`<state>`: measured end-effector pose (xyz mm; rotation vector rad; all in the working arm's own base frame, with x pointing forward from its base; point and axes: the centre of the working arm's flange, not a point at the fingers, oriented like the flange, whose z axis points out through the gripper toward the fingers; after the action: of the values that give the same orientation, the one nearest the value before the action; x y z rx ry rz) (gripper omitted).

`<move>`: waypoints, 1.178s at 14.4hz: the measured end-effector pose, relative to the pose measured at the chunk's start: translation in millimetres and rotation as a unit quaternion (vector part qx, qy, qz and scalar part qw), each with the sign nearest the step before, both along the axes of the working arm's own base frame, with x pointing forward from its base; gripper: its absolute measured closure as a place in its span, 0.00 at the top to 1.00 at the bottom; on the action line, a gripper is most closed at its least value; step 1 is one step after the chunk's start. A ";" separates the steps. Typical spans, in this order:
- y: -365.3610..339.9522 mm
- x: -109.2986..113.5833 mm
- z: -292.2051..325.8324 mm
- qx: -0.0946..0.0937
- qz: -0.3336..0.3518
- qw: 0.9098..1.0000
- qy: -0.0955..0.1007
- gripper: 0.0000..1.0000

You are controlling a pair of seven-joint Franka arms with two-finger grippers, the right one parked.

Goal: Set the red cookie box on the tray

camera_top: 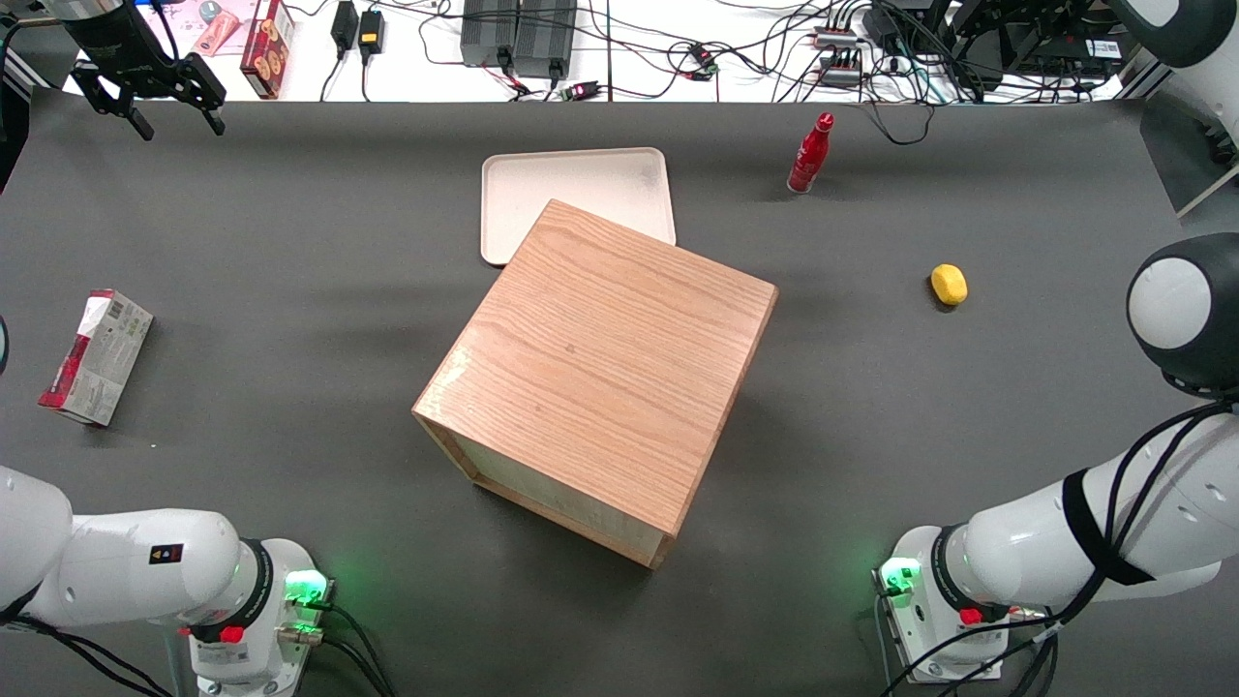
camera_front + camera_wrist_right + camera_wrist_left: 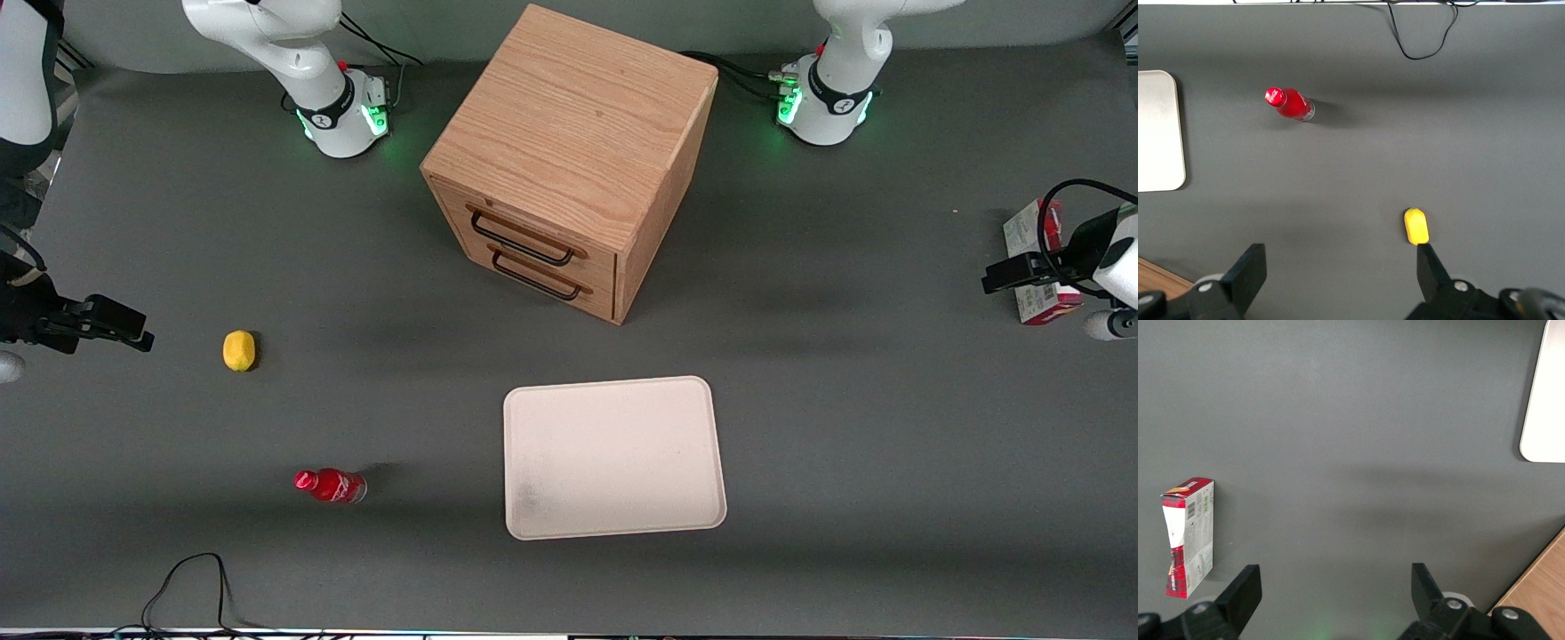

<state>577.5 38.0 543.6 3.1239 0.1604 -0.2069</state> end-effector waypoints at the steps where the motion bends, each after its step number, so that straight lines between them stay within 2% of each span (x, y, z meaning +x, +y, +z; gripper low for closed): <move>1: 0.3 0.6 0.7 0.000 0.000 1.000 -0.001 1.00; 3: 0.9 1.6 0.7 0.001 0.000 1.000 -0.001 1.00; 5: 12.1 2.1 -0.5 0.016 -0.003 1.000 0.001 1.00; 7: 54.6 -0.6 -4.0 0.027 -0.002 1.000 0.004 1.00; 9: 124.4 -8.1 -18.3 0.026 -0.012 1.000 0.012 1.00; 13: 241.6 -32.8 -66.4 0.024 -0.040 0.998 0.030 1.00; 17: 291.2 -74.7 -125.8 0.015 -0.065 0.997 0.038 1.00</move>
<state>502.9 329.2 417.8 3.1608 -0.0409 -0.3290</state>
